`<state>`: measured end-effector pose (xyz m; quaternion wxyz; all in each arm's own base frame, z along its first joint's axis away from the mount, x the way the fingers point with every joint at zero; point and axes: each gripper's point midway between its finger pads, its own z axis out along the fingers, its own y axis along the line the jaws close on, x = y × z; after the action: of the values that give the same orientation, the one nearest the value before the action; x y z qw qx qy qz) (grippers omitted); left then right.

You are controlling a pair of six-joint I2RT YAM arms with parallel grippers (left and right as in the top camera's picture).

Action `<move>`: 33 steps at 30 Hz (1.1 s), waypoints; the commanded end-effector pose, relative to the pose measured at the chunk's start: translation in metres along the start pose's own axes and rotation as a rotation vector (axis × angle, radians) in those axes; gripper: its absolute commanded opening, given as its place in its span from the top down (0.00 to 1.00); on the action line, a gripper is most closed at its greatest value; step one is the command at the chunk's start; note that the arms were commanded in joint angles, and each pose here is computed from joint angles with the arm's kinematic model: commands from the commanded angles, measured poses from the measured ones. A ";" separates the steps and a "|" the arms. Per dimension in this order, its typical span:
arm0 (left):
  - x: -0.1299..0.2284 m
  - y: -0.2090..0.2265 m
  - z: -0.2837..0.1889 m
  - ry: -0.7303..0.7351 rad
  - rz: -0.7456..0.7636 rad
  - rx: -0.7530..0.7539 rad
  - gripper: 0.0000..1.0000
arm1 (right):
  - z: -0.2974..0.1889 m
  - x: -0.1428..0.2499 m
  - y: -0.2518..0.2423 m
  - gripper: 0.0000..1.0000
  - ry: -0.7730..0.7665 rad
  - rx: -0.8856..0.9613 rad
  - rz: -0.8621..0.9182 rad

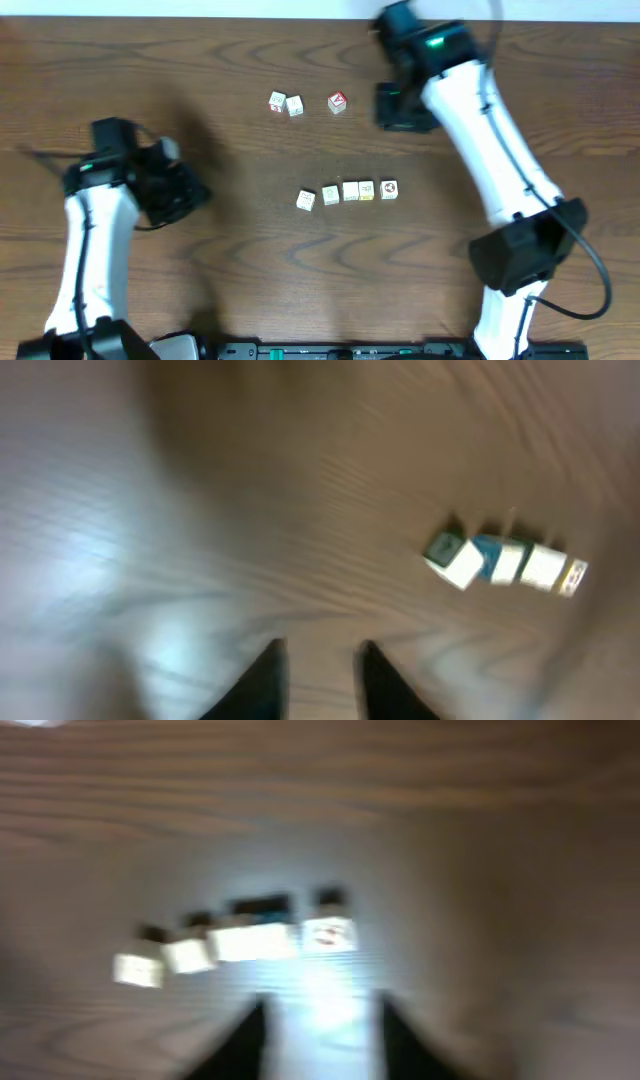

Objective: Lift 5 blocks
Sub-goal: 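Move the left and right grippers to opposite ends of the block row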

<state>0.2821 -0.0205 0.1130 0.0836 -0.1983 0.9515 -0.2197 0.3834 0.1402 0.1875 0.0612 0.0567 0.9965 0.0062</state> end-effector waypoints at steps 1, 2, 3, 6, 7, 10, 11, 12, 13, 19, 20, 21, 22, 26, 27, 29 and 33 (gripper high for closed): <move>0.009 -0.027 0.025 0.070 0.106 0.023 0.92 | 0.007 -0.001 -0.032 0.99 0.068 -0.004 -0.020; 0.011 -0.033 0.033 0.087 0.131 0.024 0.92 | 0.009 0.001 -0.039 0.99 0.094 -0.017 -0.019; 0.013 -0.038 0.041 0.102 0.153 0.025 0.93 | 0.011 0.003 -0.043 0.99 0.114 -0.034 -0.022; 0.019 -0.044 0.066 0.152 0.195 0.009 0.93 | 0.022 0.009 -0.055 0.99 0.173 -0.060 -0.022; 0.022 -0.046 0.075 0.170 0.207 0.005 0.93 | 0.026 0.011 -0.059 0.99 0.185 -0.055 -0.016; 0.025 -0.051 0.099 0.202 0.241 0.002 0.93 | 0.041 0.017 -0.067 0.99 0.221 -0.045 -0.006; 0.026 -0.053 0.106 0.210 0.254 0.006 0.93 | 0.047 0.019 -0.069 0.99 0.233 -0.042 -0.004; 0.027 -0.055 0.113 0.216 0.270 0.007 0.93 | 0.052 0.021 -0.070 0.99 0.242 -0.039 -0.002; 0.029 -0.057 0.120 0.224 0.284 0.007 0.92 | 0.058 0.024 -0.071 0.99 0.252 -0.037 0.002; 0.034 -0.064 0.131 0.233 0.341 0.014 0.92 | 0.072 0.030 -0.079 0.99 0.274 -0.050 0.032; 0.033 -0.064 0.131 0.230 0.341 0.015 0.93 | 0.071 0.030 -0.083 0.99 0.268 -0.055 0.042; 0.032 -0.064 0.131 0.228 0.341 0.015 0.93 | 0.069 0.029 -0.087 0.99 0.260 -0.057 0.054; 0.031 -0.063 0.131 0.224 0.340 0.006 0.93 | 0.069 0.029 -0.091 0.99 0.254 -0.059 0.065; 0.028 -0.058 0.132 0.210 0.343 -0.023 0.92 | 0.074 0.039 -0.089 0.99 0.253 -0.217 0.024; 0.028 -0.059 0.132 0.210 0.343 -0.023 0.92 | 0.077 0.043 -0.082 0.99 0.261 -0.282 0.005; 0.028 -0.059 0.132 0.207 0.343 -0.021 0.92 | 0.086 0.051 -0.065 0.99 0.271 -0.406 -0.043; 0.029 -0.059 0.132 0.211 0.301 -0.027 0.93 | 0.111 0.062 -0.042 0.99 0.267 -0.539 -0.061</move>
<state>0.3051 -0.1334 0.0193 0.0103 -0.0212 0.9758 -0.2172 0.3459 0.0721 0.0753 -0.0433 0.0449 0.9807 0.1855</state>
